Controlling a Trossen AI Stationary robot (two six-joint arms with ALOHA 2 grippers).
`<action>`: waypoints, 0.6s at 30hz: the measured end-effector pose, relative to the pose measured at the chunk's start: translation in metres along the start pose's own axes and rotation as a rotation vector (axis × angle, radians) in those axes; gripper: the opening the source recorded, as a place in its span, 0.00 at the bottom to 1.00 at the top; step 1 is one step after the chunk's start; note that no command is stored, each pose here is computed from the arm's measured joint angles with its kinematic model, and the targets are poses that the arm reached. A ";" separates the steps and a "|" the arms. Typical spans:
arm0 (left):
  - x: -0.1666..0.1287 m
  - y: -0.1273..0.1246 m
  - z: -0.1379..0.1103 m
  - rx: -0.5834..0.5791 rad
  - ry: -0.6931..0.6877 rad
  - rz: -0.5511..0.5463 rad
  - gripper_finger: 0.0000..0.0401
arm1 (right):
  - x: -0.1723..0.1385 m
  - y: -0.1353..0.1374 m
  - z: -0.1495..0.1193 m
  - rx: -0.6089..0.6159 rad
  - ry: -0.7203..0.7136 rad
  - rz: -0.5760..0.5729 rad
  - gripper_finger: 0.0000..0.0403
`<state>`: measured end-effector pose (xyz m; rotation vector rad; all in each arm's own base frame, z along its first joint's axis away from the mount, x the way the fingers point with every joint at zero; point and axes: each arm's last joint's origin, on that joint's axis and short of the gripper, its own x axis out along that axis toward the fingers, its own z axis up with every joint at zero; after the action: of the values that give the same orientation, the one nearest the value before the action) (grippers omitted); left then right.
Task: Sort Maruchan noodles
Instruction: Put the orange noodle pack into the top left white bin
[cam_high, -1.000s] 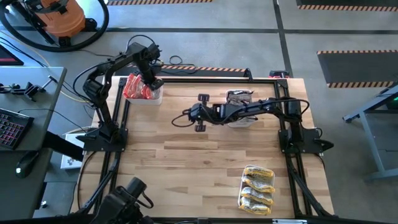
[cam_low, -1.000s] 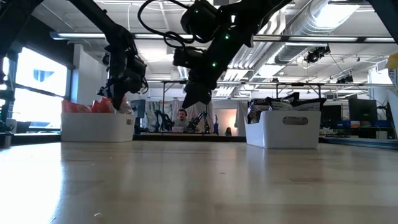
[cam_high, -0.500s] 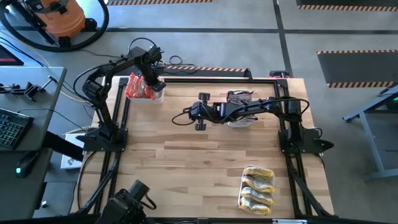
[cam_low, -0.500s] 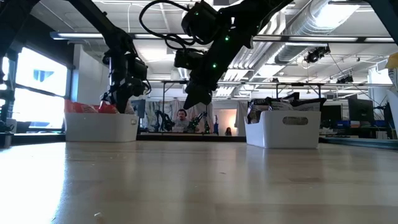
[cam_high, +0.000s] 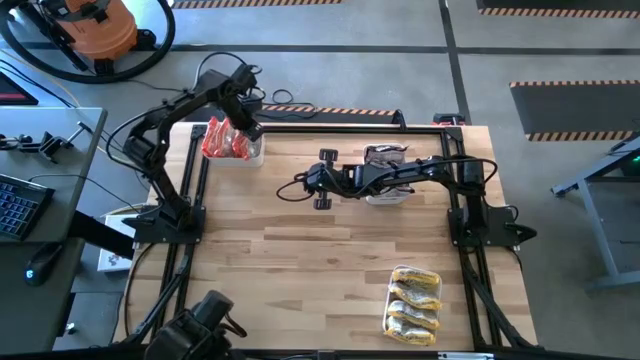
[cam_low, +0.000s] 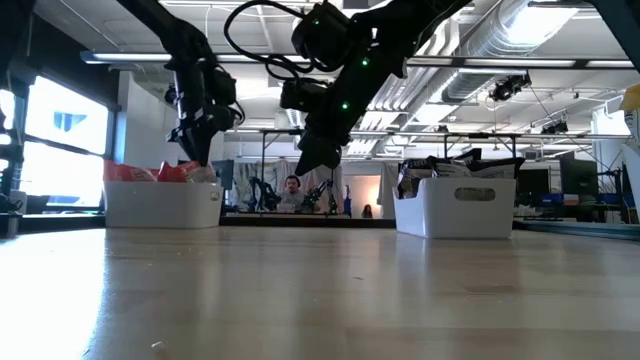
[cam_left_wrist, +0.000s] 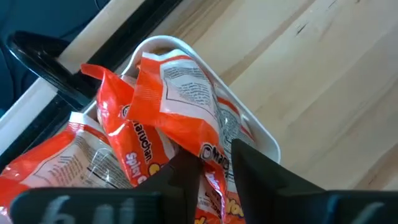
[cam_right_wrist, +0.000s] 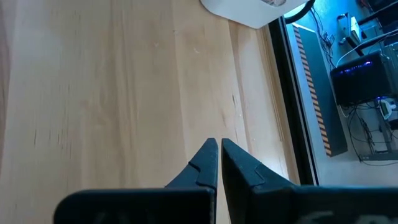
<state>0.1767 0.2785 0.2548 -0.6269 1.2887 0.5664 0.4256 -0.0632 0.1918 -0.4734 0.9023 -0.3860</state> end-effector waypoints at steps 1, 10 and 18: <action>0.002 0.001 0.000 -0.001 0.002 0.000 0.19 | 0.000 0.000 0.000 0.001 0.000 0.000 0.00; 0.027 0.007 0.010 -0.034 -0.142 0.023 0.01 | 0.000 0.000 0.000 0.018 -0.004 0.010 0.00; 0.041 0.008 0.002 -0.022 -0.122 0.019 0.03 | 0.000 0.000 0.001 0.023 -0.021 0.022 0.00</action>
<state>0.1808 0.2870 0.2142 -0.5899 1.1763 0.6254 0.4268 -0.0627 0.1925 -0.4451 0.8815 -0.3711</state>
